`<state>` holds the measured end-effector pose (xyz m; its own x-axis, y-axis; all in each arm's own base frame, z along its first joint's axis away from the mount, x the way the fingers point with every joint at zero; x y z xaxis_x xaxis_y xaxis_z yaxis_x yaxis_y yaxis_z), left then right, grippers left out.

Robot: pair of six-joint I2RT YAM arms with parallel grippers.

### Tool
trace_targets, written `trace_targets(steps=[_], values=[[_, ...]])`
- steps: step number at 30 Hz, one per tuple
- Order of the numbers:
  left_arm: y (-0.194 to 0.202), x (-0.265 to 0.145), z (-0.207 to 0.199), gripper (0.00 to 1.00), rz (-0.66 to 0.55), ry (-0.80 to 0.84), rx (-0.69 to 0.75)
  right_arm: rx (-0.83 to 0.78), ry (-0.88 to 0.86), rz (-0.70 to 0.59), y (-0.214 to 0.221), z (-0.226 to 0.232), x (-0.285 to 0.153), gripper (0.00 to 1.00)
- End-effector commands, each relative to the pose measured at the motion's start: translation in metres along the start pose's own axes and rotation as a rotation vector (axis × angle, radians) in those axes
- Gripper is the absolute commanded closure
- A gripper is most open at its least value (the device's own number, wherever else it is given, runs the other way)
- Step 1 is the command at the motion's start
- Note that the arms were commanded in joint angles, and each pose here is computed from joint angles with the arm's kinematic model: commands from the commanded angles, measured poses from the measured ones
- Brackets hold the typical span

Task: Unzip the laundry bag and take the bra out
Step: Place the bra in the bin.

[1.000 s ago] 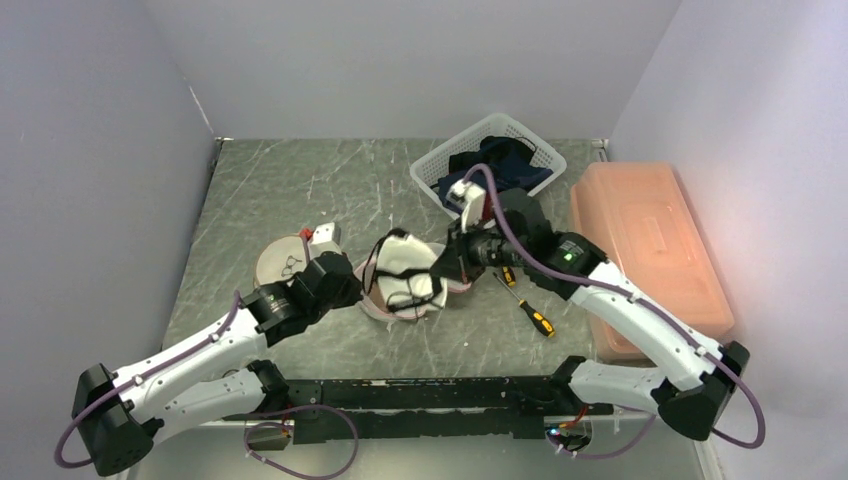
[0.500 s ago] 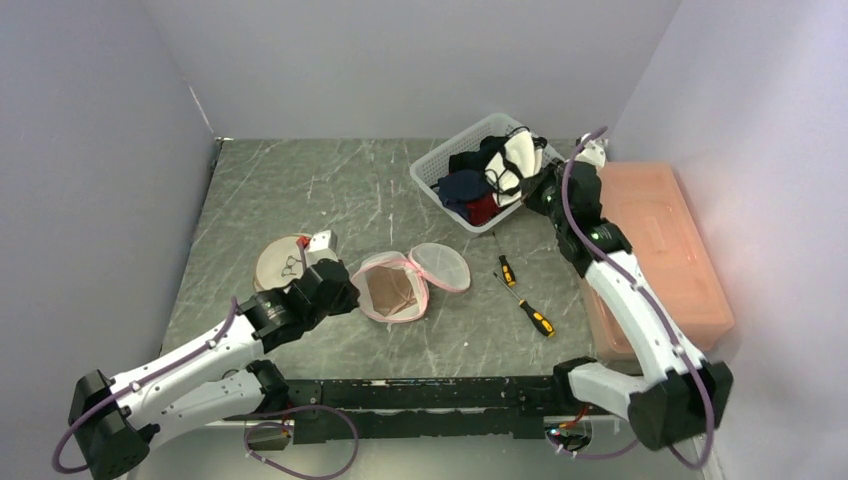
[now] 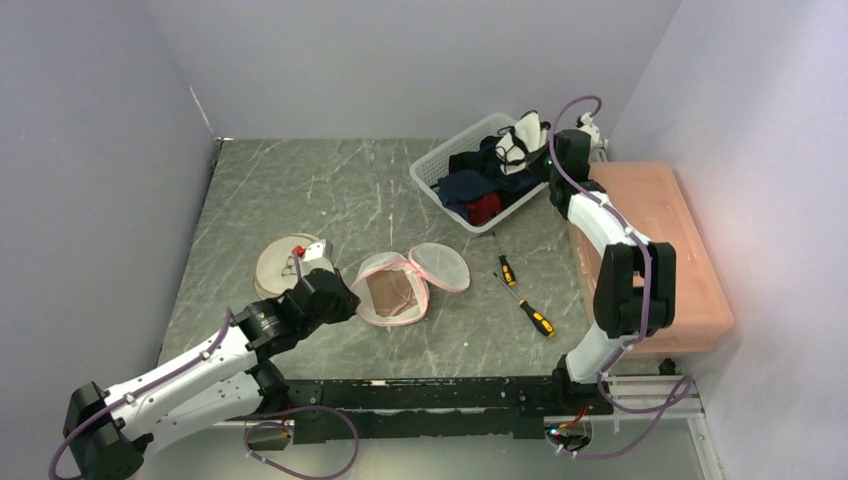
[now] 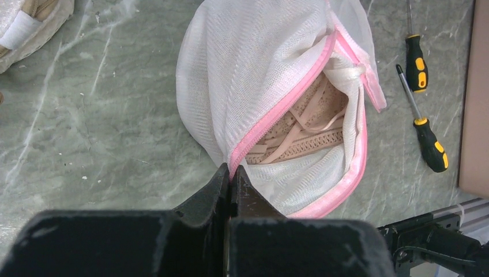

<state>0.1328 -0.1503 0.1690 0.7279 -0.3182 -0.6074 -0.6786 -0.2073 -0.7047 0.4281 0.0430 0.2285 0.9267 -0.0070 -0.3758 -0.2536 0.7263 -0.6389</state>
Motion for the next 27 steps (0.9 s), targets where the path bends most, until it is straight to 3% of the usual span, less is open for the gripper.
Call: trace_targets(steps=[1,11,15,16,19,20,27], values=[[-0.005,-0.001,-0.004,0.97,-0.012,0.014,-0.025,0.025,-0.191,-0.004,-0.025,0.027,0.023,1.00],[-0.007,0.001,-0.001,0.97,-0.031,-0.021,0.001,0.082,-0.114,0.191,0.001,0.008,0.079,1.00],[-0.004,0.004,0.001,0.97,-0.022,-0.033,0.000,0.084,-0.042,0.223,0.007,-0.002,0.082,1.00],[-0.003,0.005,0.001,0.97,-0.019,-0.030,0.000,0.080,-0.022,0.224,0.008,-0.005,0.080,0.96],[-0.003,0.006,0.000,0.97,-0.018,-0.023,0.004,0.064,0.023,0.199,0.007,-0.011,0.074,0.60],[-0.003,0.006,0.000,0.97,-0.017,-0.026,0.006,0.061,0.032,0.190,0.006,-0.012,0.071,0.53],[-0.006,0.002,0.002,0.97,-0.026,-0.045,0.007,0.042,0.048,0.115,-0.017,0.003,0.051,0.31]])
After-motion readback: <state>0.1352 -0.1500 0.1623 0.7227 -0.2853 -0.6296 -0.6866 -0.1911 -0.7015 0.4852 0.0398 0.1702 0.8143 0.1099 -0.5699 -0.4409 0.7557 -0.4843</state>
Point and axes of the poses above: each gripper's point midway between its finger pads, its own x axis out along the fingers, its own z axis along the line the jaws close on, y = z × x, the point moved 8 cm from there along -x, back along the fingers, and after that the axes turned 10 degrees about x, right-handed, at the moved point
